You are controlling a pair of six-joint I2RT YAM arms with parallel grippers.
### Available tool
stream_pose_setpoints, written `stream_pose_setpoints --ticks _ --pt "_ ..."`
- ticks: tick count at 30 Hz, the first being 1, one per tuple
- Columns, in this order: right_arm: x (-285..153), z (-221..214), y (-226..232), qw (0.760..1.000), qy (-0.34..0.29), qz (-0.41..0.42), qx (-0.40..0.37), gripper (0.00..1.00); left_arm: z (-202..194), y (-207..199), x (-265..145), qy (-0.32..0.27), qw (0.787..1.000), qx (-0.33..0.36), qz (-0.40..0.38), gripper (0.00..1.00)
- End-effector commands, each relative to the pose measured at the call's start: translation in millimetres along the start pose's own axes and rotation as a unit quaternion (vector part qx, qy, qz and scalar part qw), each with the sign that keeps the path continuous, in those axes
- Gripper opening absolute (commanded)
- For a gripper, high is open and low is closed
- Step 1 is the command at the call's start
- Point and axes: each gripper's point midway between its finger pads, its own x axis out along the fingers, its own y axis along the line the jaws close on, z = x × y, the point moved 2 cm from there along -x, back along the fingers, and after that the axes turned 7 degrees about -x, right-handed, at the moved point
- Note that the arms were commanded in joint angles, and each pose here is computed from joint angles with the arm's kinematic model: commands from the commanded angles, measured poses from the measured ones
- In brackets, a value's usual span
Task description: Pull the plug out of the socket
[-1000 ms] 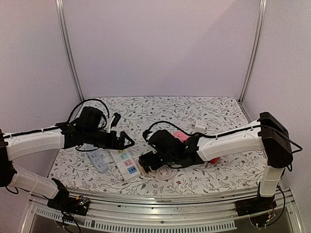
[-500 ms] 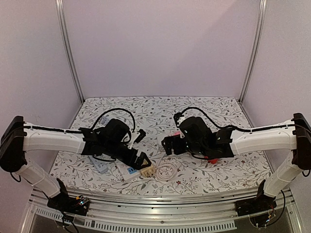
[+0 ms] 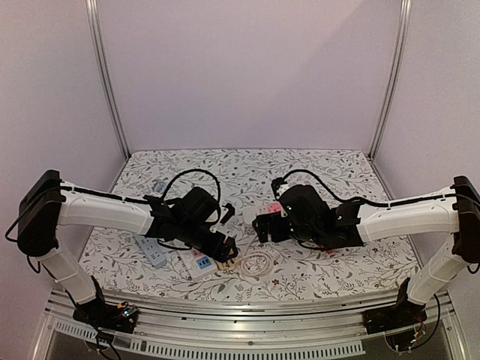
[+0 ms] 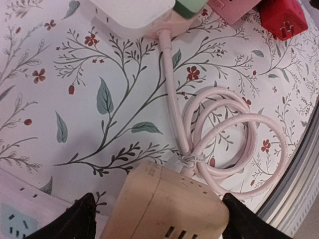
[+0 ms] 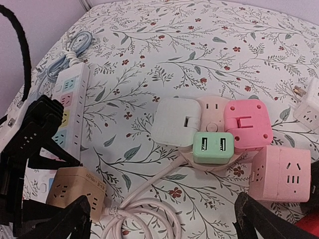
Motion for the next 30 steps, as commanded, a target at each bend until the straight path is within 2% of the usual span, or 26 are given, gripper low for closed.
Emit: stream_pose_setpoints --ticks 1,6,12,21,27,30 --pt "-5.9 6.0 -2.4 1.0 -0.016 -0.004 0.01 0.99 -5.4 -3.9 2.3 0.012 1.0 0.01 0.003 0.78" --pt "-6.2 7.7 -3.6 1.0 -0.019 -0.008 0.012 0.99 -10.9 -1.1 1.8 0.017 1.0 0.005 0.012 0.58" --pt "-9.7 12.5 0.1 1.0 -0.023 0.004 0.012 0.99 -4.1 -4.2 -15.2 -0.018 1.0 0.001 0.008 0.46" --pt "-30.5 29.7 5.5 1.0 -0.024 0.005 0.005 0.99 31.9 -13.4 -82.5 -0.123 0.992 0.028 -0.004 0.41" --pt "-46.9 42.2 26.4 0.996 -0.056 0.064 -0.031 0.99 42.4 -11.0 -102.5 -0.083 0.996 -0.003 0.019 0.34" --pt "-52.5 45.1 39.3 0.992 -0.057 0.107 -0.042 0.99 45.2 -19.1 -107.2 -0.072 0.997 -0.019 -0.022 0.33"
